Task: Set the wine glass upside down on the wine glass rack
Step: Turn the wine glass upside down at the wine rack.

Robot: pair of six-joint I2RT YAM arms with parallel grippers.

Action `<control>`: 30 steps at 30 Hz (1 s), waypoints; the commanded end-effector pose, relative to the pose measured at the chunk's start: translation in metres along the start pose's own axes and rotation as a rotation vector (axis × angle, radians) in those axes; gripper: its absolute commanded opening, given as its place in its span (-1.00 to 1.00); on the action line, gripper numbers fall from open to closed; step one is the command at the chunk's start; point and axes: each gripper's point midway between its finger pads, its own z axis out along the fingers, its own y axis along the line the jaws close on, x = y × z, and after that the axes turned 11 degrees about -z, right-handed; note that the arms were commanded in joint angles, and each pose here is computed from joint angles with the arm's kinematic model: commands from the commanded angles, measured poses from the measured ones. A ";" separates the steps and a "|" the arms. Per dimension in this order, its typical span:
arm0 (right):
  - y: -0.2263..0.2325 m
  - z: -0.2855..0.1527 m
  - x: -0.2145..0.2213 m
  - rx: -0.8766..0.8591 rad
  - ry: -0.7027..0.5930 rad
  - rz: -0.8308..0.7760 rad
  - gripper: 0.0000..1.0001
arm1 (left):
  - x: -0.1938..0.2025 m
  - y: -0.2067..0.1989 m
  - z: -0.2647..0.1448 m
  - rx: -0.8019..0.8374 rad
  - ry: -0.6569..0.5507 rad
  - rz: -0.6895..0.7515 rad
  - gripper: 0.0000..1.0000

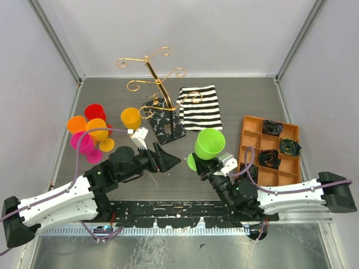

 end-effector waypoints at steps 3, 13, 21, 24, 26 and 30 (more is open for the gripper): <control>-0.005 0.011 -0.051 0.047 -0.151 0.099 -0.98 | -0.025 -0.058 0.004 0.207 -0.115 -0.070 0.76; 0.004 0.021 -0.084 0.034 -0.238 0.126 -0.98 | -0.015 -0.074 0.010 0.255 -0.079 -0.093 0.53; 0.015 0.025 -0.085 0.012 -0.249 0.110 -0.98 | -0.015 -0.086 0.011 0.298 -0.073 -0.114 0.34; 0.015 0.025 -0.088 0.010 -0.262 0.124 -0.98 | -0.015 -0.088 0.011 0.308 -0.071 -0.125 0.22; 0.016 0.025 -0.089 0.009 -0.269 0.128 -0.98 | -0.014 -0.091 0.011 0.317 -0.066 -0.133 0.12; 0.020 0.027 -0.089 -0.001 -0.273 0.124 -0.98 | -0.015 -0.094 0.011 0.332 -0.066 -0.147 -0.07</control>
